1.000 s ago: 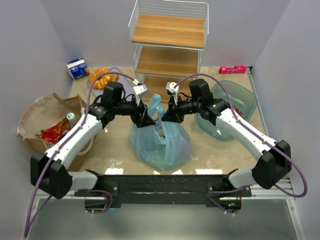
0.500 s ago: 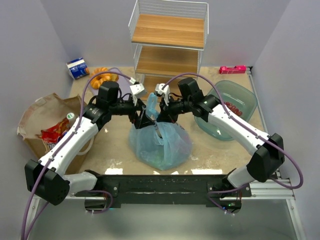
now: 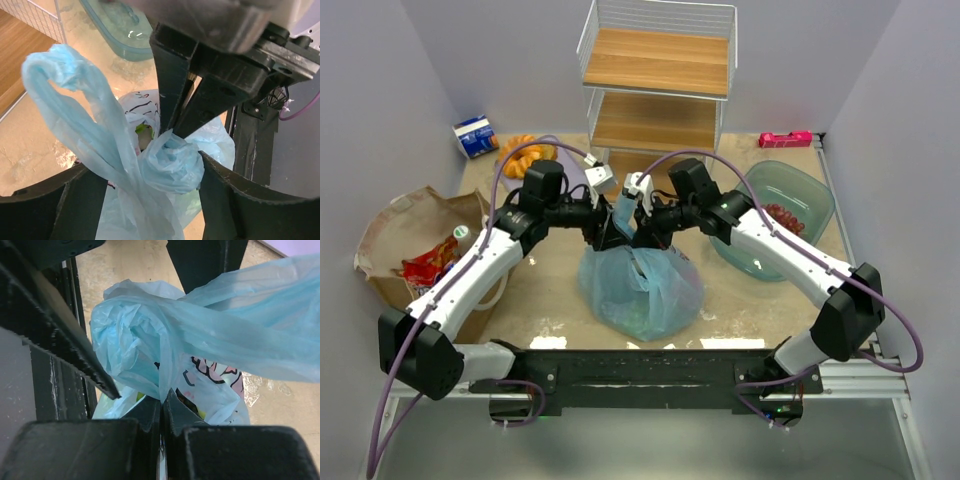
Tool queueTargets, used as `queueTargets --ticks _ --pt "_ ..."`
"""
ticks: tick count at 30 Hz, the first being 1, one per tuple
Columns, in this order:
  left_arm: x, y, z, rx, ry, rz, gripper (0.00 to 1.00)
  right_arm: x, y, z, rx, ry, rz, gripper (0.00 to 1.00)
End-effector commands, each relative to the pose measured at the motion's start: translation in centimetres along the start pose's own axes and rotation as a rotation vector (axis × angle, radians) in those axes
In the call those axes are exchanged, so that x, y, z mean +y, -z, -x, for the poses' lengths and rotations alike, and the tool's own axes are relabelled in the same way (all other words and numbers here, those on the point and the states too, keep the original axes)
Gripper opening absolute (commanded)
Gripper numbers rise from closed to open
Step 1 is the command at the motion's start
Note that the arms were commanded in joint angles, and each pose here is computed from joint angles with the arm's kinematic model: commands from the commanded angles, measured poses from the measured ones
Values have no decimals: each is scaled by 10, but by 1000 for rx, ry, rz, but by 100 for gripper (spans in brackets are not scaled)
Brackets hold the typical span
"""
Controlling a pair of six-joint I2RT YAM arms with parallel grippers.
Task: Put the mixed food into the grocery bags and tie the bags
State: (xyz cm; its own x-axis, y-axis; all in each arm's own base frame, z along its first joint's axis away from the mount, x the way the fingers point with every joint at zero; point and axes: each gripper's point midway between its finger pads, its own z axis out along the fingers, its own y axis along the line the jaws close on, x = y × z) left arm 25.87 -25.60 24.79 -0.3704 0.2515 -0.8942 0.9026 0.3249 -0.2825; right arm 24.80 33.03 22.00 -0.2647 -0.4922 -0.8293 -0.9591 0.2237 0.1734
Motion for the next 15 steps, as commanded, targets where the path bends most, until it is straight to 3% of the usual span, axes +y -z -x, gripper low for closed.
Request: queueTargets --ticks 1,5,10,12,13,14,15 --pt "-5 -3 20 -78 -46 -38 62 6 9 15 -24 58 -6 0" --pt "-1 -6 16 -89 -51 -32 45 6 12 12 -14 64 -13 0" --pt "0 -9 8 -93 -48 -42 11 12 17 12 -32 68 -8 0" --pt "-2 -8 7 -95 -54 -44 0 14 24 13 -47 67 -21 9" --pt "-2 -8 6 -99 -58 -43 0 15 26 17 -68 58 -32 15" --pt "-3 -7 5 -102 -62 -44 0 14 30 19 -80 47 -46 34" --pt "-5 -6 6 -109 -70 -47 0 17 36 20 -99 44 -59 41"
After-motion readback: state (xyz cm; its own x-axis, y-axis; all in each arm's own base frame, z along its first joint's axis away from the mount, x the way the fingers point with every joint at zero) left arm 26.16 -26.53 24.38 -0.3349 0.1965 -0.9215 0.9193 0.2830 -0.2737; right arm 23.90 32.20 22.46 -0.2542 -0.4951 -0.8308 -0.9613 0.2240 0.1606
